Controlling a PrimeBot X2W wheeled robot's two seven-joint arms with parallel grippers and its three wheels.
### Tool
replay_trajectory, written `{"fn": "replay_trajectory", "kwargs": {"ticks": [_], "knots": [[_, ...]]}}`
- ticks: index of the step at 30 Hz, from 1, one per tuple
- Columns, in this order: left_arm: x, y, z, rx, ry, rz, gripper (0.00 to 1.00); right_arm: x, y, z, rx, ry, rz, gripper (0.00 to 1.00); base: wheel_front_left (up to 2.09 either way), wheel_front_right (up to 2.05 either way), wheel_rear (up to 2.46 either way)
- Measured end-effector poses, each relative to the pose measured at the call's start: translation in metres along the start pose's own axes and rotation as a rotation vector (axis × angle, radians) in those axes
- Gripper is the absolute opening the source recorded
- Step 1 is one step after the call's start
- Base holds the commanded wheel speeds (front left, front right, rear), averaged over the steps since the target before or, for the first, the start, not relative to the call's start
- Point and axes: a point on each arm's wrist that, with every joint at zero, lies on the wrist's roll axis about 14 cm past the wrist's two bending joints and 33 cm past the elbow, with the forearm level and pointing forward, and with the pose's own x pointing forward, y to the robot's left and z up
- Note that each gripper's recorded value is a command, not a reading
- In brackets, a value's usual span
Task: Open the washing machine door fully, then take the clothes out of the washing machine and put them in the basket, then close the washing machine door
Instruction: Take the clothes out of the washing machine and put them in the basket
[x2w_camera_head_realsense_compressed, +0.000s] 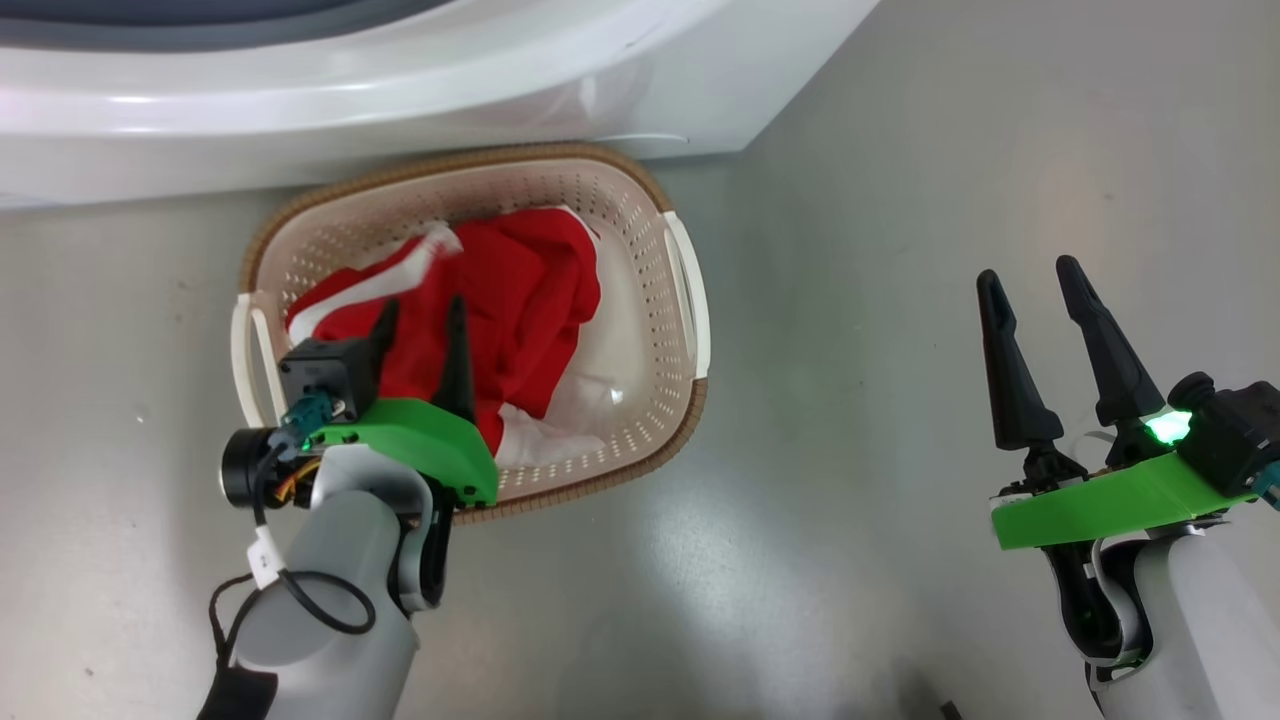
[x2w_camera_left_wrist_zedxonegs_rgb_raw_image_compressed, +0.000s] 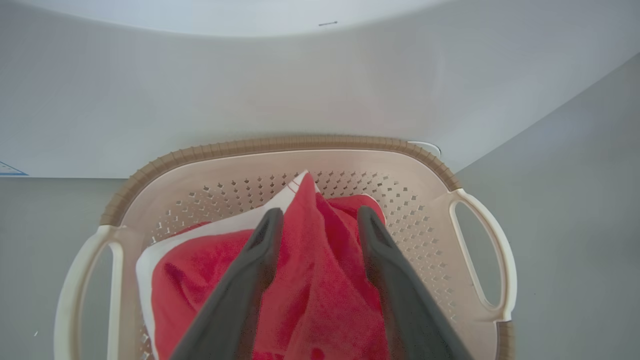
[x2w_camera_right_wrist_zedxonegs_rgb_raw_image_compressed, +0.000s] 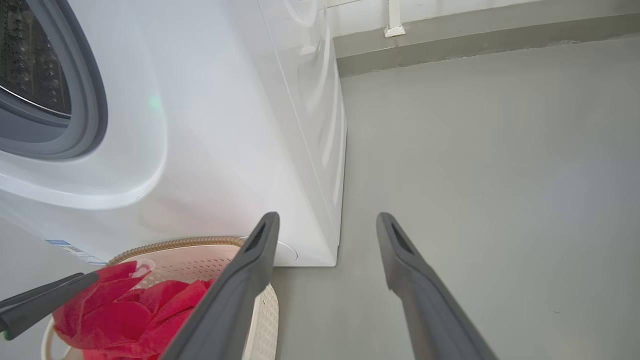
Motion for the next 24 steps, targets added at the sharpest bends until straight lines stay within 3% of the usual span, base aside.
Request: {"fn": "replay_trajectory", "kwargs": {"ticks": [13, 24], "knots": [[-0.022, -0.001, 0.049, 0.01, -0.136, -0.01, 1.0, -0.013, 0.009, 0.023, 0.002, -0.047, 0.014, 1.0, 0.0, 0.0, 0.0], [-0.079, 0.006, 0.101, 0.055, -0.317, 0.006, 1.0, -0.047, 0.016, 0.047, -0.008, -0.095, 0.023, 1.0, 0.0, 0.0, 0.0]]}}
